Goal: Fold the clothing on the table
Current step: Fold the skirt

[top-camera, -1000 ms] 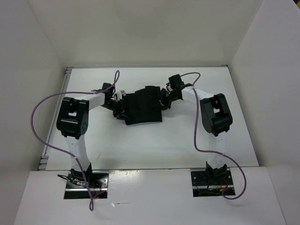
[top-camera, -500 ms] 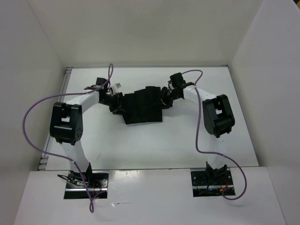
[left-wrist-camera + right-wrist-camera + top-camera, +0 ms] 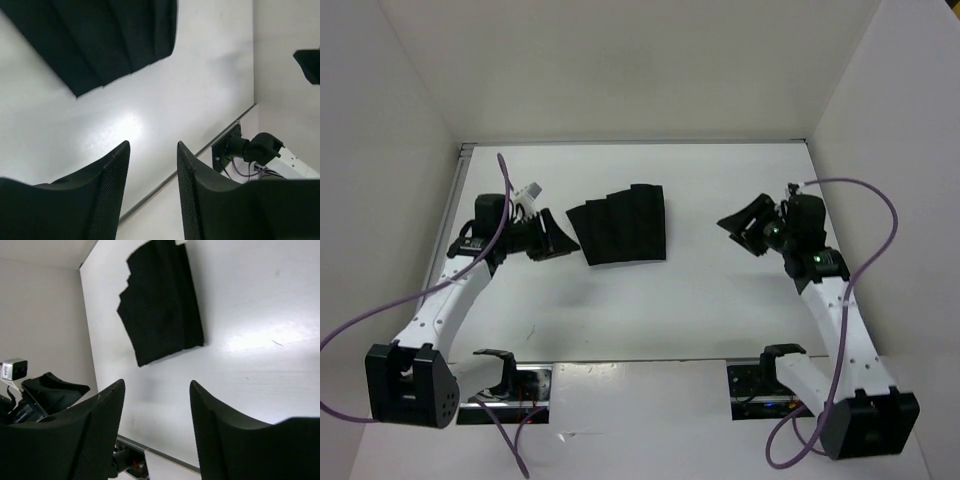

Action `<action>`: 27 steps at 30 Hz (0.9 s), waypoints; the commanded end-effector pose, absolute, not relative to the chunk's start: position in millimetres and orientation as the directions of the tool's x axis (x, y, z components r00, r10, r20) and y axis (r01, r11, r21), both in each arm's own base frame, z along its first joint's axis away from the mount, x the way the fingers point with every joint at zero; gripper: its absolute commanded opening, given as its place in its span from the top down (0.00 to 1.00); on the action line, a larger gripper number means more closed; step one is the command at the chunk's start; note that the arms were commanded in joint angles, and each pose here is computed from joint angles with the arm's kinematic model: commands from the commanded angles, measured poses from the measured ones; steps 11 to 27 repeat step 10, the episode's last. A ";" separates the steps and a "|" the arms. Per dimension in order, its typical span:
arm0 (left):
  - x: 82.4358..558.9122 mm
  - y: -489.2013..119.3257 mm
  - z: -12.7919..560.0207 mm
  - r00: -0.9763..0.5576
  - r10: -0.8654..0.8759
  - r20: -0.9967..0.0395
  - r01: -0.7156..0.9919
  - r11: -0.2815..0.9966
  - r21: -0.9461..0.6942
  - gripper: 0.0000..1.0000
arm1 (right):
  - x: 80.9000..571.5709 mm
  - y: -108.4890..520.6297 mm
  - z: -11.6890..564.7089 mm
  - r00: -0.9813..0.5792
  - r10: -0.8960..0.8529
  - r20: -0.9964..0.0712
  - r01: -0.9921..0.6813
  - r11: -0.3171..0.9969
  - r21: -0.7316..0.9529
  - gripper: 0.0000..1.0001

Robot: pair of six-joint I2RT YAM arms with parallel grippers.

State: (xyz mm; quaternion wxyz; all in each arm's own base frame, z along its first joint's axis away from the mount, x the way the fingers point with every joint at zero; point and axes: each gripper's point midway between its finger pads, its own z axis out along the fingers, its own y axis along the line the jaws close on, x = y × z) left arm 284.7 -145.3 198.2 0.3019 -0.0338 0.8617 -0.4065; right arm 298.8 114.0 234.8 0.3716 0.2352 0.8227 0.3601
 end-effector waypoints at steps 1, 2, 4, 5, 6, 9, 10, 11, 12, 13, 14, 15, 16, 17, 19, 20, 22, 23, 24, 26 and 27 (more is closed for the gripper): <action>269.7 -142.4 184.9 -0.813 -0.354 -0.461 0.130 0.663 -0.738 0.50 | 270.7 96.5 225.8 -0.575 0.689 -0.441 0.163 0.625 0.764 0.39; 266.0 -142.6 187.7 -0.805 -0.364 -0.469 0.135 0.657 -0.742 0.50 | 264.0 94.3 220.6 -0.577 0.694 -0.431 0.174 0.620 0.765 0.34; 255.7 -145.5 175.4 -0.819 -0.361 -0.447 0.121 0.652 -0.748 0.53 | 248.9 90.7 217.9 -0.570 0.703 -0.426 0.182 0.613 0.769 0.34; 251.9 -145.7 176.4 -0.816 -0.370 -0.445 0.118 0.647 -0.754 0.53 | 245.0 87.4 216.1 -0.561 0.711 -0.424 0.193 0.611 0.768 0.33; 251.2 -145.6 178.7 -0.812 -0.370 -0.452 0.125 0.646 -0.753 0.53 | 240.1 86.7 215.5 -0.560 0.714 -0.422 0.192 0.607 0.771 0.33; 244.6 -149.9 178.2 -0.818 -0.365 -0.445 0.124 0.643 -0.755 0.48 | 223.5 88.0 226.3 -0.532 0.728 -0.432 0.165 0.589 0.791 0.30; 240.0 -152.9 175.7 -0.825 -0.362 -0.435 0.121 0.638 -0.760 0.43 | 217.6 86.6 222.1 -0.530 0.731 -0.430 0.179 0.591 0.786 0.30; 240.0 -152.9 175.7 -0.825 -0.362 -0.435 0.121 0.638 -0.760 0.43 | 217.6 86.6 222.1 -0.530 0.731 -0.430 0.179 0.591 0.786 0.30; 240.0 -152.9 175.7 -0.825 -0.362 -0.435 0.121 0.638 -0.760 0.43 | 217.6 86.6 222.1 -0.530 0.731 -0.430 0.179 0.591 0.786 0.30; 240.0 -152.9 175.7 -0.825 -0.362 -0.435 0.121 0.638 -0.760 0.43 | 217.6 86.6 222.1 -0.530 0.731 -0.430 0.179 0.591 0.786 0.30; 240.0 -152.9 175.7 -0.825 -0.362 -0.435 0.121 0.638 -0.760 0.43 | 217.6 86.6 222.1 -0.530 0.731 -0.430 0.179 0.591 0.786 0.30; 240.0 -152.9 175.7 -0.825 -0.362 -0.435 0.121 0.638 -0.760 0.43 | 217.6 86.6 222.1 -0.530 0.731 -0.430 0.179 0.591 0.786 0.30; 240.0 -152.9 175.7 -0.825 -0.362 -0.435 0.121 0.638 -0.760 0.43 | 217.6 86.6 222.1 -0.530 0.731 -0.430 0.179 0.591 0.786 0.30; 240.0 -152.9 175.7 -0.825 -0.362 -0.435 0.121 0.638 -0.760 0.43 | 217.6 86.6 222.1 -0.530 0.731 -0.430 0.179 0.591 0.786 0.30; 240.0 -152.9 175.7 -0.825 -0.362 -0.435 0.121 0.638 -0.760 0.43 | 217.6 86.6 222.1 -0.530 0.731 -0.430 0.179 0.591 0.786 0.30; 240.0 -152.9 175.7 -0.825 -0.362 -0.435 0.121 0.638 -0.760 0.43 | 217.6 86.6 222.1 -0.530 0.731 -0.430 0.179 0.591 0.786 0.30; 240.0 -152.9 175.7 -0.825 -0.362 -0.435 0.121 0.638 -0.760 0.43 | 217.6 86.6 222.1 -0.530 0.731 -0.430 0.179 0.591 0.786 0.30; 240.0 -152.9 175.7 -0.825 -0.362 -0.435 0.121 0.638 -0.760 0.43 | 217.6 86.6 222.1 -0.530 0.731 -0.430 0.179 0.591 0.786 0.30; 240.0 -152.9 175.7 -0.825 -0.362 -0.435 0.121 0.638 -0.760 0.43 | 217.6 86.6 222.1 -0.530 0.731 -0.430 0.179 0.591 0.786 0.30; 240.0 -152.9 175.7 -0.825 -0.362 -0.435 0.121 0.638 -0.760 0.43 | 217.6 86.6 222.1 -0.530 0.731 -0.430 0.179 0.591 0.786 0.30; 240.0 -152.9 175.7 -0.825 -0.362 -0.435 0.121 0.638 -0.760 0.43 | 217.6 86.6 222.1 -0.530 0.731 -0.430 0.179 0.591 0.786 0.30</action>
